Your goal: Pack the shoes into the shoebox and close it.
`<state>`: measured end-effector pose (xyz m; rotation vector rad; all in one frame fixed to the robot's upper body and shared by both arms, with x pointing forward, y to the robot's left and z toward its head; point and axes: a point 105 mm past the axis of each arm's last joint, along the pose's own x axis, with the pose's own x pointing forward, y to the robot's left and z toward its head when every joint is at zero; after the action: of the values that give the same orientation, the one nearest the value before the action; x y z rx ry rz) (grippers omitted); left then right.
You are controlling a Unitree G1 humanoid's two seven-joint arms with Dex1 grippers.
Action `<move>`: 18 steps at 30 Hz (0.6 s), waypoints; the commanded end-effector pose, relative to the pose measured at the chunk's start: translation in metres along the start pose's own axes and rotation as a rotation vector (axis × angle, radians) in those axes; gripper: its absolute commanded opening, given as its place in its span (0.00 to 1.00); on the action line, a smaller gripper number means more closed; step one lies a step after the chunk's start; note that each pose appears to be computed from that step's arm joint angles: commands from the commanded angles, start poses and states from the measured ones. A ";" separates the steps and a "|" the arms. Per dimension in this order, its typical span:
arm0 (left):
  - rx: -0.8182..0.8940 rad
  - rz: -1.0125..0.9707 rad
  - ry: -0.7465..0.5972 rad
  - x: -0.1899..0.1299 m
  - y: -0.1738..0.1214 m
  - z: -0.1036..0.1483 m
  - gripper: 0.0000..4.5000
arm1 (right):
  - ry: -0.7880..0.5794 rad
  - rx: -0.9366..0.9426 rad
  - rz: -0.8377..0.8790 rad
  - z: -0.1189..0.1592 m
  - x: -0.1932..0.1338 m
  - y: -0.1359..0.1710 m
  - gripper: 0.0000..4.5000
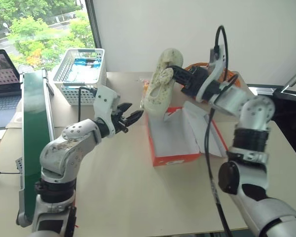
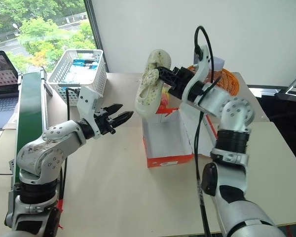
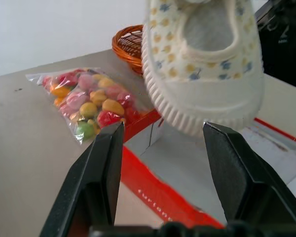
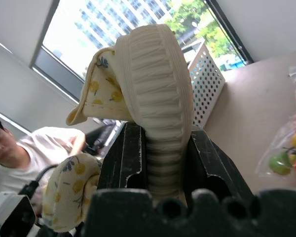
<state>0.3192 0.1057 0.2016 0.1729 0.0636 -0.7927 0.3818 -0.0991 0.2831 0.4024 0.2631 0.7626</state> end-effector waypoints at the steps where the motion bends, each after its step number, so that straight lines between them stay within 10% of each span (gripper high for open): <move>1: 0.102 -0.121 -0.007 -0.001 -0.015 0.001 0.60 | 0.198 -0.156 -0.023 0.001 -0.020 0.021 0.13; 18: 0.274 -0.295 0.122 -0.011 -0.045 -0.030 0.60 | 0.547 -0.185 -0.160 -0.075 0.007 -0.071 0.13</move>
<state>0.2830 0.0895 0.1546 0.4424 0.1615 -1.0909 0.3936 -0.1251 0.1617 -0.0513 0.8003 0.6803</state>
